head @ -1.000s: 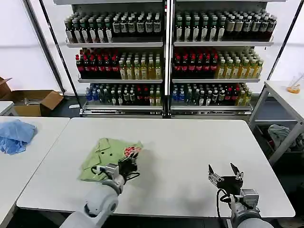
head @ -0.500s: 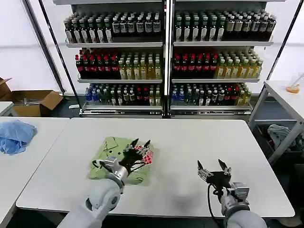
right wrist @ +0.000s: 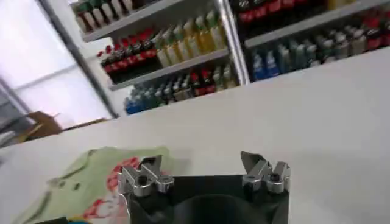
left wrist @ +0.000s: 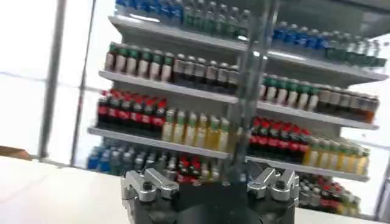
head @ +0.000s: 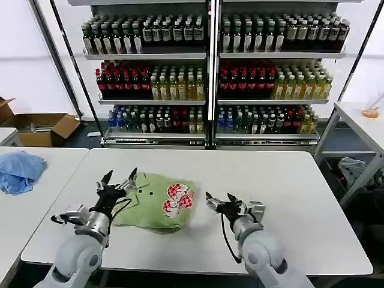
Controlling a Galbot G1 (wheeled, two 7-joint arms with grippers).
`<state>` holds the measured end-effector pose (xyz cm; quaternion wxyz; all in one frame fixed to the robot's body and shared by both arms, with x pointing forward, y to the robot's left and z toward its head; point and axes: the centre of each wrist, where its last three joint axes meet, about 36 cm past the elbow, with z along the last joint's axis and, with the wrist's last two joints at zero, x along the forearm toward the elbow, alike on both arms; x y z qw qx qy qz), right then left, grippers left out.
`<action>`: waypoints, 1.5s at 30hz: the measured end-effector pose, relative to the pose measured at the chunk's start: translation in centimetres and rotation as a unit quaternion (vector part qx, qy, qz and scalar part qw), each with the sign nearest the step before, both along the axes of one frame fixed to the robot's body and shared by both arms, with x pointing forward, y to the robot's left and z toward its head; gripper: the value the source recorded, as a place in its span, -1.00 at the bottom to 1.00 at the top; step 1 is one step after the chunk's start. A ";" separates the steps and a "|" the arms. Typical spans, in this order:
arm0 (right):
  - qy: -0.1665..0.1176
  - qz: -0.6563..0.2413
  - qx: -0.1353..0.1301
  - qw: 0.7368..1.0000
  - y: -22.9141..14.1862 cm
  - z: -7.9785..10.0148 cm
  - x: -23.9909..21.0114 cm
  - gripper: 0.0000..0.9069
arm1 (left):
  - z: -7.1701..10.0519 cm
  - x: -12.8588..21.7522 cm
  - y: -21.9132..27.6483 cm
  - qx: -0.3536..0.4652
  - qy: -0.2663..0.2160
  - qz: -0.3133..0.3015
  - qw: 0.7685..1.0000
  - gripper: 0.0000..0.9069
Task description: Fold and organize the clothes.
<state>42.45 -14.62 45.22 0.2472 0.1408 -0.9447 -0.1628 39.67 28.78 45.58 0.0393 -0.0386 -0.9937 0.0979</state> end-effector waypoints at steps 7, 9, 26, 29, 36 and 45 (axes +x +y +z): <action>0.044 0.030 0.020 0.998 3.8 -1.0 2.3 1.00 | -0.1 -1.8 1.8 0.003 0.001 0.031 1.000 1.00; 0.053 0.033 0.023 0.998 4.6 -1.3 2.8 1.00 | -0.2 -2.2 2.2 0.004 0.002 0.039 0.999 1.00; 0.088 0.035 0.034 0.995 7.6 -3.0 5.4 -1.00 | -0.2 -3.2 3.3 0.008 0.005 0.058 0.998 1.00; 0.088 0.033 0.031 0.995 7.6 -3.3 5.7 -1.00 | -0.4 -3.4 3.3 0.007 0.007 0.059 0.998 1.00; 0.078 0.028 0.020 0.996 7.1 -3.6 6.4 -1.00 | -0.3 -3.6 3.5 0.006 0.005 0.063 0.998 1.00; 0.053 0.023 -0.010 0.998 4.6 -3.7 7.6 -1.00 | -0.3 -3.6 3.2 0.012 -0.003 0.059 0.998 1.00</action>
